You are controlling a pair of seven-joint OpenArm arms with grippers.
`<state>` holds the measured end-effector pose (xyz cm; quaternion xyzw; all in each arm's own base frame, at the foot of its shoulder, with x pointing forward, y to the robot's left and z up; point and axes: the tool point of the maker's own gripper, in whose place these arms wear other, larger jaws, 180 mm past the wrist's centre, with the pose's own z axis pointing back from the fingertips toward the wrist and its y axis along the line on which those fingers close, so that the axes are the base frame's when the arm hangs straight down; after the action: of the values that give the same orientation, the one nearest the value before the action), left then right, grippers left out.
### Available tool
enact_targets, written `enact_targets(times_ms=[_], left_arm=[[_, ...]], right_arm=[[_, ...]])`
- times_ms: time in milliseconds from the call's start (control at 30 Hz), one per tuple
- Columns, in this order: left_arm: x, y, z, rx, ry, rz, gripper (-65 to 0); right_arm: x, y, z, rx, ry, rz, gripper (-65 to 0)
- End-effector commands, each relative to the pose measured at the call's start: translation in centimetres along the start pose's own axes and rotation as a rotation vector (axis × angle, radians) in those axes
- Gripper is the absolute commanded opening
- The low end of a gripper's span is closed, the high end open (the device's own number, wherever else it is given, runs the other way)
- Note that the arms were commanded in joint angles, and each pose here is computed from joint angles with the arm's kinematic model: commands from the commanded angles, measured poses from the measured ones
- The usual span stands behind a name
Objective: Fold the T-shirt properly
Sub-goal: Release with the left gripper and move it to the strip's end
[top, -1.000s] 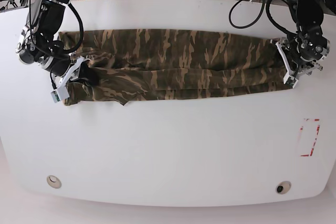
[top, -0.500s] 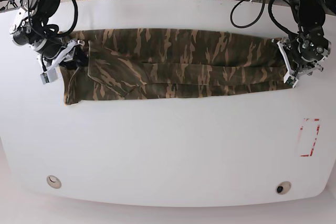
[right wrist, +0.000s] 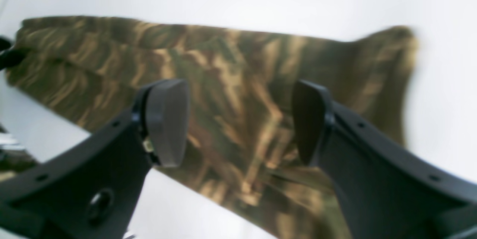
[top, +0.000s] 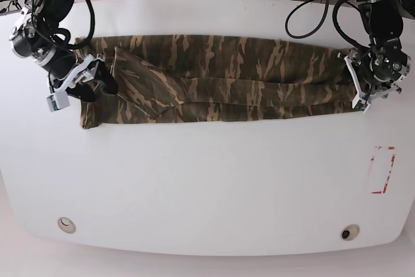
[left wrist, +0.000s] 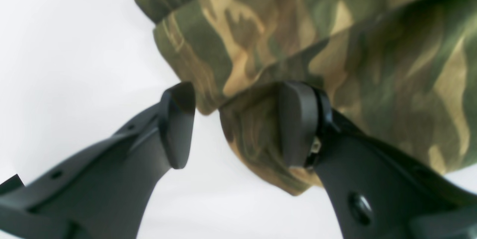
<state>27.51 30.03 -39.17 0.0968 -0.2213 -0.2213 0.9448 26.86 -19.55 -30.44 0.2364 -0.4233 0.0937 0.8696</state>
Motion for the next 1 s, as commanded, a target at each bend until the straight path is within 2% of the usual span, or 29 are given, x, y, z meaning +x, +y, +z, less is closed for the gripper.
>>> enact_targets(times_ms=[0,233,367,500,633,700,800,867,967], left_arm=[[2.2,1.5,0.8,0.037,-0.058,-0.002,-31.8],[3.3,1.8,0.9,0.043,-0.082,0.004,-31.8],[3.6,2.1,1.1,0.051,-0.093,0.014,-31.8],[3.8,3.1,1.5,0.066,-0.116,0.058,-31.5],[4.6,3.2,2.0,0.024,-0.166,0.127,-30.8],[4.2,3.4,2.3,0.003,-0.164,0.169,-28.1],[3.7,4.8,3.3,-0.022,-0.18,0.285,-18.1],[3.3,5.2,3.6,-0.038,-0.191,0.335,-14.3],[2.2,5.4,3.9,-0.078,-0.2,0.413,-13.6]], right_arm=[[1.8,0.8,-0.8,0.023,-0.047,0.026,-25.0],[-2.5,2.7,-6.8,0.021,0.131,0.017,-41.5],[-4.2,1.8,-8.1,-0.022,0.176,0.017,-46.8],[-5.8,0.6,-9.3,-0.034,0.207,-0.026,-47.9],[-7.1,-0.3,-9.6,-0.036,0.245,-0.059,-48.2],[-7.2,-0.6,-9.4,-0.041,0.248,-0.056,-48.2],[-7.3,-0.8,-9.3,-0.046,0.252,-0.054,-48.2],[-7.3,-0.8,-9.3,-0.045,0.253,-0.053,-48.2],[-7.3,-0.7,-9.4,-0.042,0.252,-0.055,-48.4]])
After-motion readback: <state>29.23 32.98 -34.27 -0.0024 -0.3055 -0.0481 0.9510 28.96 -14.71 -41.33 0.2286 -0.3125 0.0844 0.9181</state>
